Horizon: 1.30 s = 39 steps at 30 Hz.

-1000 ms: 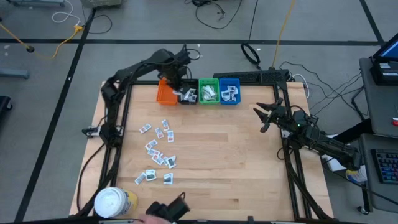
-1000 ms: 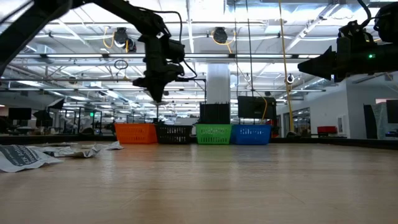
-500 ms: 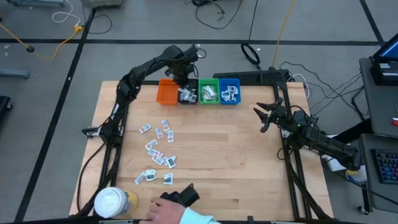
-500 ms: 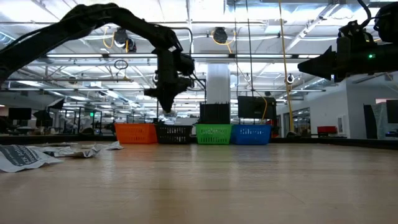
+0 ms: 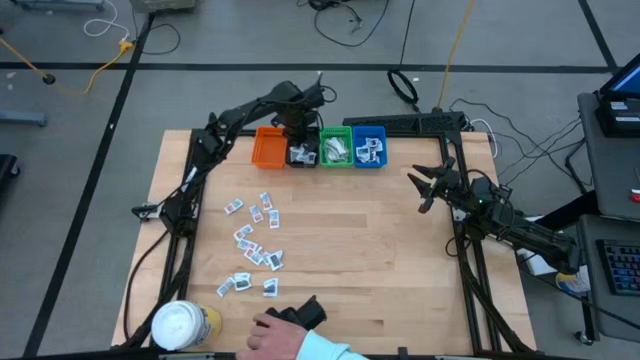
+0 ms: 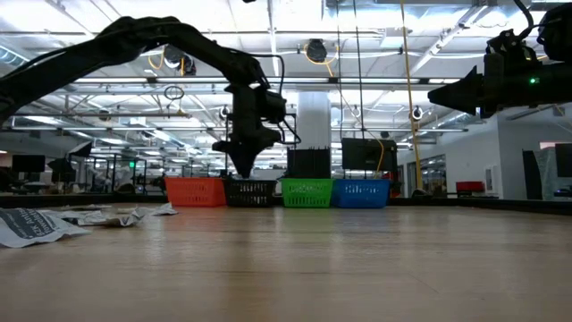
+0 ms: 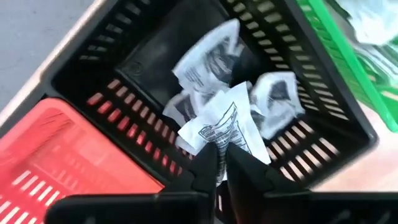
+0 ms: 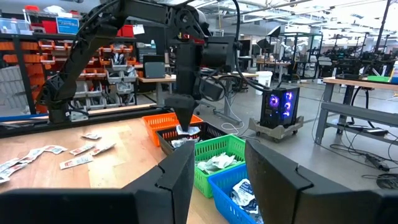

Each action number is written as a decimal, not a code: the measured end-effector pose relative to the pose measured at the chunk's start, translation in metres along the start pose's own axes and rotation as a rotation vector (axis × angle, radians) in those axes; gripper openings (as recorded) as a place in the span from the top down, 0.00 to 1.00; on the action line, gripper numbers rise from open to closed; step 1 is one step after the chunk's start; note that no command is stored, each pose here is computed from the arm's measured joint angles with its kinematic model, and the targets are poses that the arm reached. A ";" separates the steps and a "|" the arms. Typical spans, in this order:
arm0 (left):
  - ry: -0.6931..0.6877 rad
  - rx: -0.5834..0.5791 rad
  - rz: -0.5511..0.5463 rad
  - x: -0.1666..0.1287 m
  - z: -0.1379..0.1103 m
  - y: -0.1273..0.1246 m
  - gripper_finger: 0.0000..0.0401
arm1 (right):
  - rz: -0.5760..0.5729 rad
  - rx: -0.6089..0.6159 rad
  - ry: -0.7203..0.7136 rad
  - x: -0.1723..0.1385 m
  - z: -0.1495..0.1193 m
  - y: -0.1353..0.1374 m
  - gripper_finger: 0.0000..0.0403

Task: Pick & Place First Aid Supplies
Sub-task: Put the blue packet into the black bin

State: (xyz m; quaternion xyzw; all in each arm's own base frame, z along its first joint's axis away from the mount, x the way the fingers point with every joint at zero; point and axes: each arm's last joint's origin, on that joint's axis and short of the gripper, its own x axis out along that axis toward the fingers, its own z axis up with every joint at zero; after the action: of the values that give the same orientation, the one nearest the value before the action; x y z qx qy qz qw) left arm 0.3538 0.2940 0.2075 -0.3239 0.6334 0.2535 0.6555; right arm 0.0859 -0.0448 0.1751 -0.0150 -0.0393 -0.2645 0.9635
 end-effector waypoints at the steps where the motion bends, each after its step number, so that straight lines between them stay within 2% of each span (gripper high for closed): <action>1: -0.003 -0.011 0.010 0.000 0.000 0.000 0.89 | 0.000 0.000 0.000 0.000 0.000 0.000 0.65; 5: -0.005 -0.017 0.021 0.000 0.000 0.001 0.79 | 0.000 0.000 0.000 0.000 0.000 0.000 0.65; 12: 0.008 -0.033 -0.027 -0.009 -0.005 -0.002 0.59 | 0.000 0.000 0.000 0.000 0.000 0.000 0.65; 16: -0.004 -0.038 -0.029 -0.025 -0.012 -0.004 0.56 | 0.000 0.000 0.000 0.000 0.000 0.000 0.65; 23: 0.007 -0.044 -0.026 -0.041 -0.023 -0.008 0.57 | 0.000 0.000 0.000 0.000 0.000 0.000 0.65; 28: 0.027 0.009 -0.022 -0.038 -0.028 -0.023 0.55 | 0.000 0.000 0.000 0.000 0.000 0.000 0.65; 31: 0.029 0.068 -0.003 -0.036 -0.040 -0.039 0.53 | 0.000 0.000 0.000 0.000 0.000 0.000 0.65; 39: 0.054 0.334 -0.012 -0.016 -0.104 -0.086 0.48 | 0.000 0.000 0.001 0.000 0.000 0.000 0.65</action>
State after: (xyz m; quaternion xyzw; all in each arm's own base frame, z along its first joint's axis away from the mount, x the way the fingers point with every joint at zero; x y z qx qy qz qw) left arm 0.3475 0.1610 0.2339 -0.2211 0.6820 0.1320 0.6845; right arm 0.0859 -0.0448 0.1750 -0.0151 -0.0389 -0.2643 0.9635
